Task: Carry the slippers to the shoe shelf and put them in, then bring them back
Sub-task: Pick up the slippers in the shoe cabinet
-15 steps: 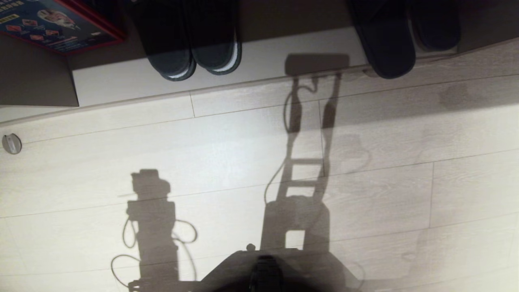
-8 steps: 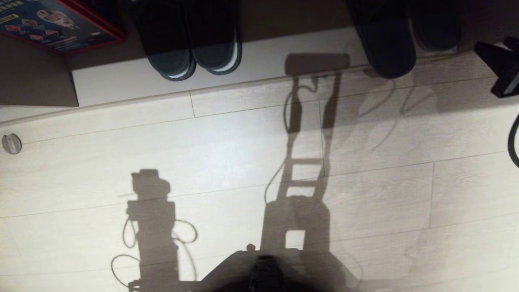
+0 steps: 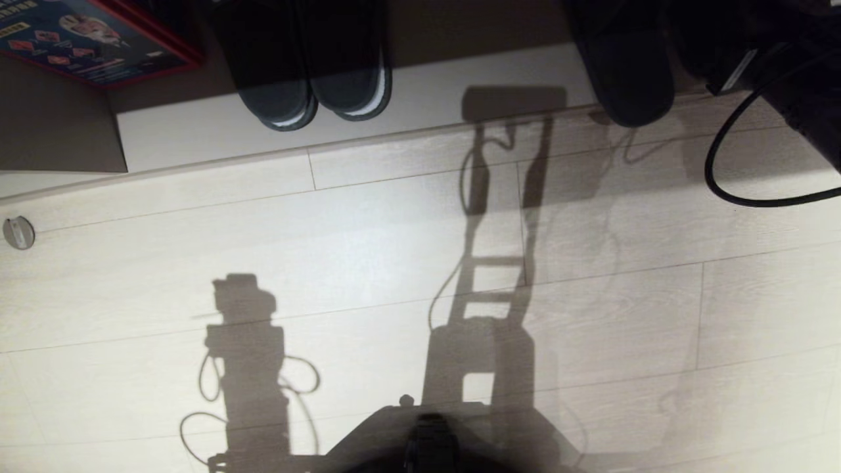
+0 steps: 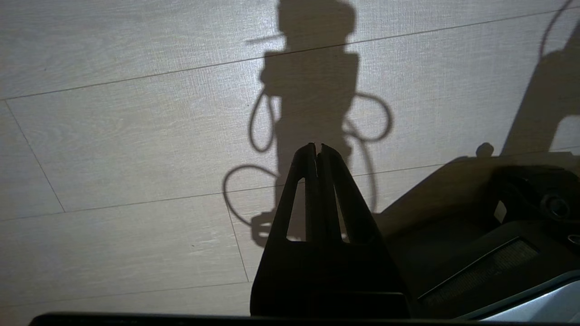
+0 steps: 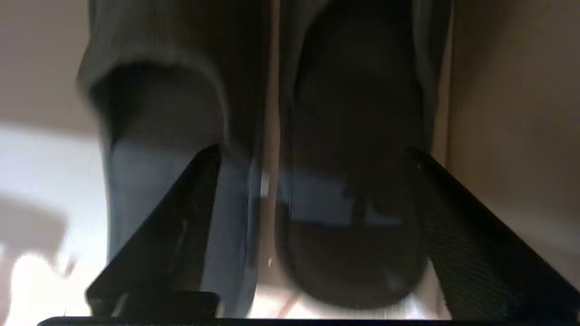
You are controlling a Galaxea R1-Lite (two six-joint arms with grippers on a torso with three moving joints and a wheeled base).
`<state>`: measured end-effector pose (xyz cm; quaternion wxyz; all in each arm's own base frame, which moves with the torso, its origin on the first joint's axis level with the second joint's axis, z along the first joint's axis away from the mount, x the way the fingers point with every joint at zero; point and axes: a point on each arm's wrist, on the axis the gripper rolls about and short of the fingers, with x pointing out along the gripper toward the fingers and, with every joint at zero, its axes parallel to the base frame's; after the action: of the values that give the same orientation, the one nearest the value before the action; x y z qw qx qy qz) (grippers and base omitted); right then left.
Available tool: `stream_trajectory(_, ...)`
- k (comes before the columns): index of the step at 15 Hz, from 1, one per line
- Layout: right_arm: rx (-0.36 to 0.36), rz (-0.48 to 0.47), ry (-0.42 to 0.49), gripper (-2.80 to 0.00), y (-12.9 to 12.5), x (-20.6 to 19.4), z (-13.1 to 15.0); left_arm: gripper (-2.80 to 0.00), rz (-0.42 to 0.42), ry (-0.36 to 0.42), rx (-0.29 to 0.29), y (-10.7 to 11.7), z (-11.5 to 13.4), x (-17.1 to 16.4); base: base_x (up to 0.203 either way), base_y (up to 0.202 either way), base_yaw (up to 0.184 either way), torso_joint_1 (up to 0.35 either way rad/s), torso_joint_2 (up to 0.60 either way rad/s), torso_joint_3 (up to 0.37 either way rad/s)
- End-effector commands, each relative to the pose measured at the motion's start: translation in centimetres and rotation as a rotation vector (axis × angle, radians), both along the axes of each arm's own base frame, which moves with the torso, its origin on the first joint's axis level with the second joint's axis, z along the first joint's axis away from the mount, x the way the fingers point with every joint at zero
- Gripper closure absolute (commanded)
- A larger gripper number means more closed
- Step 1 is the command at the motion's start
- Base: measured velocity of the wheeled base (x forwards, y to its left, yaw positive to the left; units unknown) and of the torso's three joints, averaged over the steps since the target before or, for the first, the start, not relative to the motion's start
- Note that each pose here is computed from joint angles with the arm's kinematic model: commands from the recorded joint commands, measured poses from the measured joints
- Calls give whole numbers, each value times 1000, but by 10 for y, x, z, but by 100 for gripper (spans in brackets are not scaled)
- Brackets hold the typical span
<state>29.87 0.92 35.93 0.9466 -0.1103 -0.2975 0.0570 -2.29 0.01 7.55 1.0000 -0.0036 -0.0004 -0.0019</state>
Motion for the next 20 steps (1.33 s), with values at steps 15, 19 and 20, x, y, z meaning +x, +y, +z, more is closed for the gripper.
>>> stream_trajectory(15, -14, 133, -124, -280, 19, 57, 33, 0, 1, 2, 0, 0, 0, 0, 0, 0, 0, 0, 0, 0)
stream_trajectory(19, -15, 140, -144, -280, 23, 78, 41, 0, 1, 1, 0, 0, 0, 0, 0, 0, 0, 0, 0, 0)
stream_trajectory(20, -23, 151, -119, -280, 24, 84, 39, 0, 1, 1, 0, 0, 0, 0, 0, 0, 0, 0, 0, 0)
